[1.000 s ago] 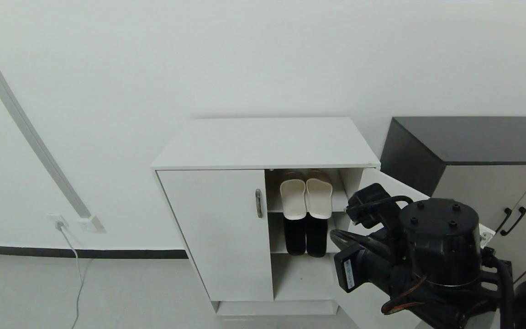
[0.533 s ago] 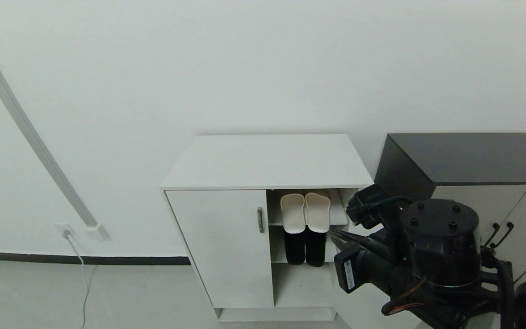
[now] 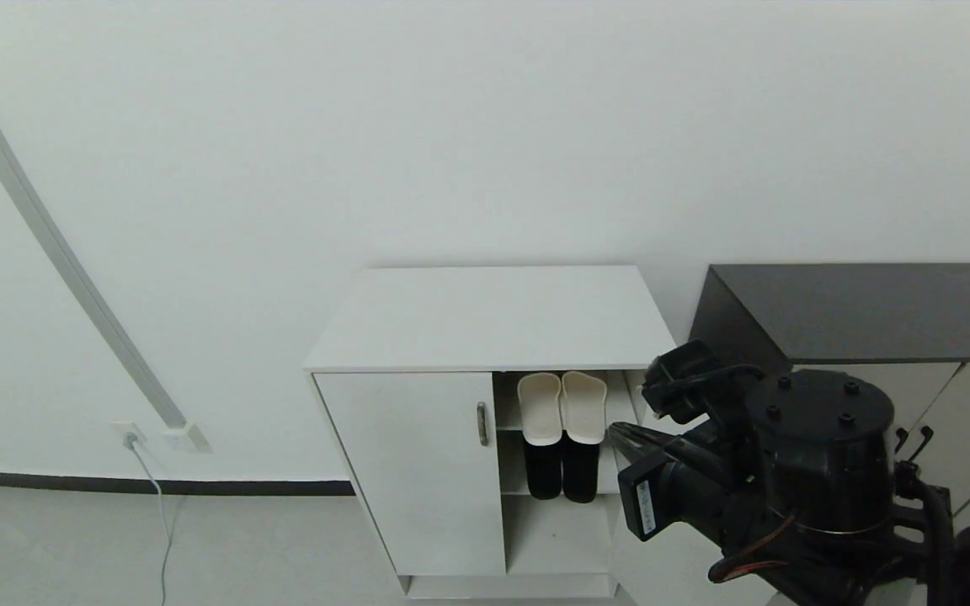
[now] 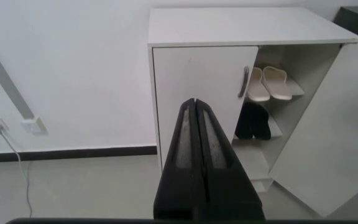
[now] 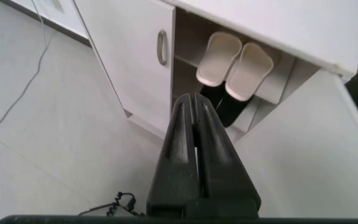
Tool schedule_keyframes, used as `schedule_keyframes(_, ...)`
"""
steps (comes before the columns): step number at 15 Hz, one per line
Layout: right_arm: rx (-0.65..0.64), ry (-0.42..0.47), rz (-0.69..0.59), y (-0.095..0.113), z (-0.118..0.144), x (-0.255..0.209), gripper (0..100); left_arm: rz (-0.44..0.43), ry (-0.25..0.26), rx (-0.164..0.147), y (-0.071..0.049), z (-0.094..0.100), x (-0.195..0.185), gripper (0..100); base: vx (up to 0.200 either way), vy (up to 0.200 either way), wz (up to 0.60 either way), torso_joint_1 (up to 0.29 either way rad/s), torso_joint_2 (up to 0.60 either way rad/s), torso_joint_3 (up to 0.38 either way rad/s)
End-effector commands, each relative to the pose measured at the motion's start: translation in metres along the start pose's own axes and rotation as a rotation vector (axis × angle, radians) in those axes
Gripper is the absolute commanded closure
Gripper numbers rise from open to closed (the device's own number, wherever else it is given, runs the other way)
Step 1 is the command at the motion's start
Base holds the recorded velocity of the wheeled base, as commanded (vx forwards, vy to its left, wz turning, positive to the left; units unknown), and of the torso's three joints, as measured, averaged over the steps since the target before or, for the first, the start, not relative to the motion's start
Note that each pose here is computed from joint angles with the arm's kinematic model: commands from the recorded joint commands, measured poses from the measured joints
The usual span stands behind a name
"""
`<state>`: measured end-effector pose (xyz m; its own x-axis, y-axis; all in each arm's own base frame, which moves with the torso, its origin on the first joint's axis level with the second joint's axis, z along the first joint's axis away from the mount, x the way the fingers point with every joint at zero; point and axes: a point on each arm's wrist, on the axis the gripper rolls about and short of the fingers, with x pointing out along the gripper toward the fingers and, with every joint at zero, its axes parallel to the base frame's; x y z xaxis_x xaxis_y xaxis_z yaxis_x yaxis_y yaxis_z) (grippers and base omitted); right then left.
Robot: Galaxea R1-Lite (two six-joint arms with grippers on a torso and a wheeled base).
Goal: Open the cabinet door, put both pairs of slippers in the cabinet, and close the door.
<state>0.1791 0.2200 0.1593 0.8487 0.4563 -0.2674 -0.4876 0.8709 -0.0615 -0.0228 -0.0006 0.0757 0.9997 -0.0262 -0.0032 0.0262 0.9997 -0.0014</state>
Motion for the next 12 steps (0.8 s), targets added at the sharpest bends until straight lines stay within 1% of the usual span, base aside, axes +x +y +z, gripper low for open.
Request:
schedule_keyframes(1,-0.006,0.006,0.001,-0.0001,-0.0019,0.0,100,0.0,0.0,0.0,0.0,0.0,0.0,100,0.0,0.0,0.0,0.168,-0.35,-0.193)
schedule_keyframes(5,-0.018,0.024,0.001,-0.0002,-0.0071,0.0005,100,0.0,0.0,0.0,0.0,0.0,0.0,100,0.0,0.0,0.0,0.166,-0.35,-0.185)
schedule_keyframes(9,-0.033,0.03,0.001,-0.0001,-0.0087,0.001,100,0.0,0.0,0.001,0.0,0.0,0.0,100,0.0,0.0,0.0,0.022,-0.05,-0.026)
schedule_keyframes(12,-0.044,0.036,0.0,-0.0008,-0.0104,0.0007,100,0.0,0.0,0.001,0.0,0.0,0.0,100,0.0,0.0,-0.6,0.007,0.0,-0.001)
